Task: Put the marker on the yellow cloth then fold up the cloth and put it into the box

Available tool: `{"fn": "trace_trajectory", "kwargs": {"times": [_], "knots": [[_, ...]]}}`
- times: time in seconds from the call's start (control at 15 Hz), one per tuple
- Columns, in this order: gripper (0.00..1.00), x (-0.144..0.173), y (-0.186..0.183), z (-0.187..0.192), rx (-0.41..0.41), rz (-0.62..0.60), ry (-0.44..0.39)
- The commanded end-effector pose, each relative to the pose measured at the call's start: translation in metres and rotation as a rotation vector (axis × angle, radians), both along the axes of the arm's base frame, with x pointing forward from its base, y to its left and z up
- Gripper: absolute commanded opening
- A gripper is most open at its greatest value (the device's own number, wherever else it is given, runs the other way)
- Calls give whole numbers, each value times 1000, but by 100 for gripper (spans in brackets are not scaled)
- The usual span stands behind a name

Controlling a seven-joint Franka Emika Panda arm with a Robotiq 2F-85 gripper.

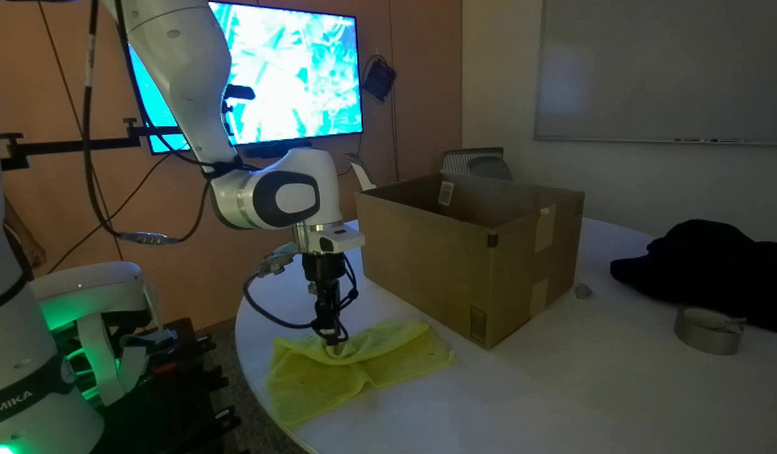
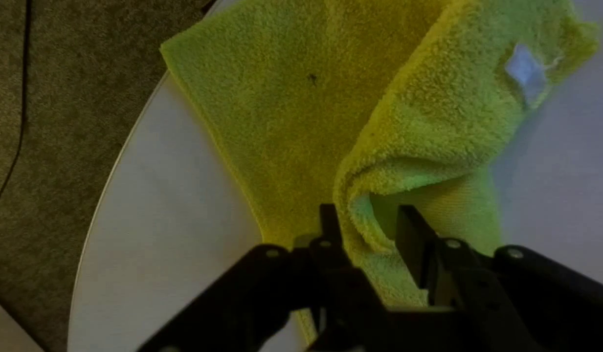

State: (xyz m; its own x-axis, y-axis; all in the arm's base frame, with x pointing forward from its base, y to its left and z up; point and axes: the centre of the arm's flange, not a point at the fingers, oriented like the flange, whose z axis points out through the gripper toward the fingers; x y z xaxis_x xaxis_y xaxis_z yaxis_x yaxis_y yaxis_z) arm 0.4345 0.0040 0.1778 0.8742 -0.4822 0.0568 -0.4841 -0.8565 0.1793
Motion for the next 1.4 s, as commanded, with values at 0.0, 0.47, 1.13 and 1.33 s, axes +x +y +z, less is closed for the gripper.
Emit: {"fn": "trace_trajectory", "kwargs": {"times": [0.0,0.47,1.13,1.33], "knots": [[68,-11,-1,8,8,-34,-19],[100,-40,-3,5,54,21,6],[100,-79,-10,-5,195,121,34],[100,-83,-12,-9,220,134,49]]}}
